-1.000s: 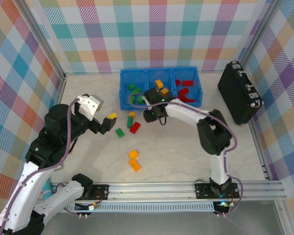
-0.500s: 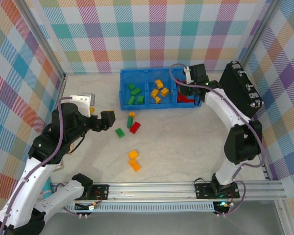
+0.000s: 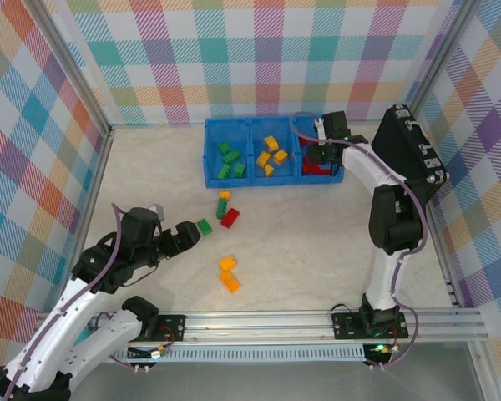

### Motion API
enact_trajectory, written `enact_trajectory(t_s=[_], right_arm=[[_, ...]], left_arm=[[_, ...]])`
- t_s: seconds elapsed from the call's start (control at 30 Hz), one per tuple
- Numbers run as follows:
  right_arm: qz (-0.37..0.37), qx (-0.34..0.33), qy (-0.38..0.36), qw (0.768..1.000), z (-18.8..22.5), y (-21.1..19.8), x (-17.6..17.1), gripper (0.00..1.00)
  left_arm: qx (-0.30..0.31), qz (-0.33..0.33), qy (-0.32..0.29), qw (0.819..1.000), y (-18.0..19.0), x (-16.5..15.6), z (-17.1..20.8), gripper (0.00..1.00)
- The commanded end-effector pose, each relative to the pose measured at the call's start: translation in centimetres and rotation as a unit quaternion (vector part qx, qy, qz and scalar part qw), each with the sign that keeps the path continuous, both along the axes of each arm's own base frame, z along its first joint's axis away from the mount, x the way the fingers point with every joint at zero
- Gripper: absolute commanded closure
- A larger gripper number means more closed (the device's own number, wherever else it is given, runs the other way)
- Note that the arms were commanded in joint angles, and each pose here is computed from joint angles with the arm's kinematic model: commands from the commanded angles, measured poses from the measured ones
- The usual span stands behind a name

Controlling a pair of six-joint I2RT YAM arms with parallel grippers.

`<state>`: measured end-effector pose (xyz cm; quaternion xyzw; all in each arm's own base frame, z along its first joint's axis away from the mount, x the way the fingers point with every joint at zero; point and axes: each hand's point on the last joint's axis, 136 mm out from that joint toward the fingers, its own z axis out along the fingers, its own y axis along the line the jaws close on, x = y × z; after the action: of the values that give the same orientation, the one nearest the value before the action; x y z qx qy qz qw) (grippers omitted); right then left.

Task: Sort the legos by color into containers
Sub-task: Place the lego in the container.

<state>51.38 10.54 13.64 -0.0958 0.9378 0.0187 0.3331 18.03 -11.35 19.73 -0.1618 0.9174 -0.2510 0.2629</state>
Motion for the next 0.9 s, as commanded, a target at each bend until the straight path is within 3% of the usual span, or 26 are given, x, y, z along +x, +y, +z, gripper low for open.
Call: enact_trajectory(t_s=[0.0,0.1,0.3,0.33,0.4,0.6,0.87], right_arm=[[0.008,0.029,-0.007,1.000,-0.2,0.7,1.2,0.39],[0.010,0.039,-0.007,0.999,-0.2,0.9,1.2,0.30],[0.029,0.065,-0.033,0.997,2.4,1.8,0.8,0.23],[0.034,0.068,-0.044,0.996,3.3,1.9,0.6,0.19],[0.054,0.076,-0.060,0.994,5.1,2.4,0.1,0.01],[0.075,0.088,-0.117,0.986,12.3,2.4,-2.8,0.01],[0.089,0.173,-0.142,0.971,19.9,3.1,-12.0,0.01]], left_arm=[[0.001,0.020,0.025,1.000,-0.6,0.0,-1.4,0.04],[0.021,0.016,0.048,0.999,-1.7,0.0,-3.4,0.03],[0.044,0.013,0.095,0.994,-3.8,-0.7,-6.5,0.03],[0.044,0.008,0.105,0.993,-4.4,-1.0,-7.2,0.03],[0.055,-0.001,0.123,0.991,-5.5,-1.6,-8.5,0.03],[0.080,-0.001,0.150,0.985,-8.7,-2.9,-11.5,0.02],[0.119,0.023,0.178,0.976,-10.2,-3.5,-14.1,0.02]])
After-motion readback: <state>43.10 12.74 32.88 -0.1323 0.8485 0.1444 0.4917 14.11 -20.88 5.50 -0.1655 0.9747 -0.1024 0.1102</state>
